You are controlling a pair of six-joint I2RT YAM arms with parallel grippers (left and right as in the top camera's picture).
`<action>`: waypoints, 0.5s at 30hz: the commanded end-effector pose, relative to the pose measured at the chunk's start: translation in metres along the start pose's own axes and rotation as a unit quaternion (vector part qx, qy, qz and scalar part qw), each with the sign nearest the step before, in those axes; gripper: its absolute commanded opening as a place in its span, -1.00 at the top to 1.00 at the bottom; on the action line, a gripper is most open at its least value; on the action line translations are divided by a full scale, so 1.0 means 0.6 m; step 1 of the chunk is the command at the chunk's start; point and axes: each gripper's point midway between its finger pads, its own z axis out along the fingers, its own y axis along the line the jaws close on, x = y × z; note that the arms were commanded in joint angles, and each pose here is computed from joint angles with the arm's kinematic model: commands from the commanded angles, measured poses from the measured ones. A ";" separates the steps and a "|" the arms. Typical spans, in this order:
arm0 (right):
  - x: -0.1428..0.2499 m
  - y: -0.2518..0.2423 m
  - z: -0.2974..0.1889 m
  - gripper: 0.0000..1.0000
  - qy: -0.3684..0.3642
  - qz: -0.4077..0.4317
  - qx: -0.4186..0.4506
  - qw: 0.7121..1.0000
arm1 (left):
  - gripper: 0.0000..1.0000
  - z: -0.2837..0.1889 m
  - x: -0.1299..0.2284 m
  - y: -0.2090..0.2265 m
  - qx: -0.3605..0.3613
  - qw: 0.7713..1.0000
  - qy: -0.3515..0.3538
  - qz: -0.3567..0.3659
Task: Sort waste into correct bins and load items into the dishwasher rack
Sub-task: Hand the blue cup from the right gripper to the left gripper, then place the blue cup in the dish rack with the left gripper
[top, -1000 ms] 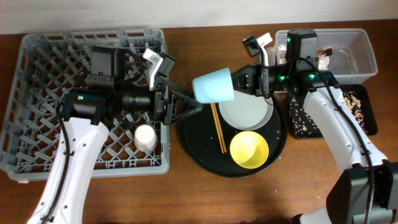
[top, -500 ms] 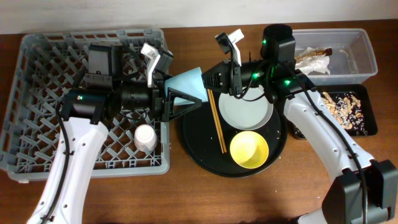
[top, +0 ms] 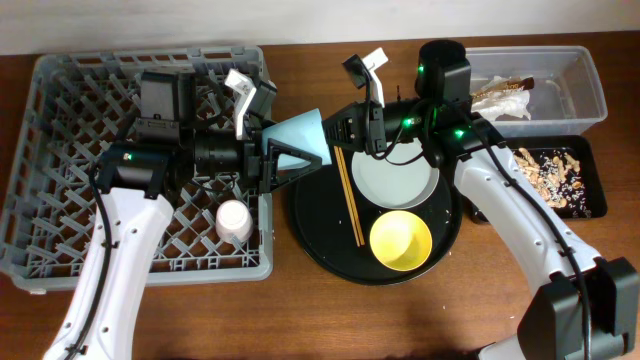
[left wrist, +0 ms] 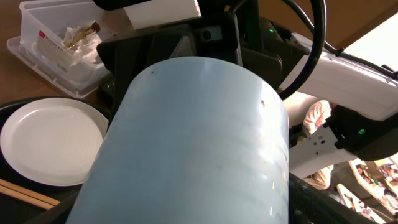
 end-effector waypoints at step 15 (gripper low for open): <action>-0.004 -0.005 0.006 0.63 -0.009 0.009 0.022 1.000 | -0.27 -0.016 -0.013 -0.006 0.016 1.000 -0.018 0.021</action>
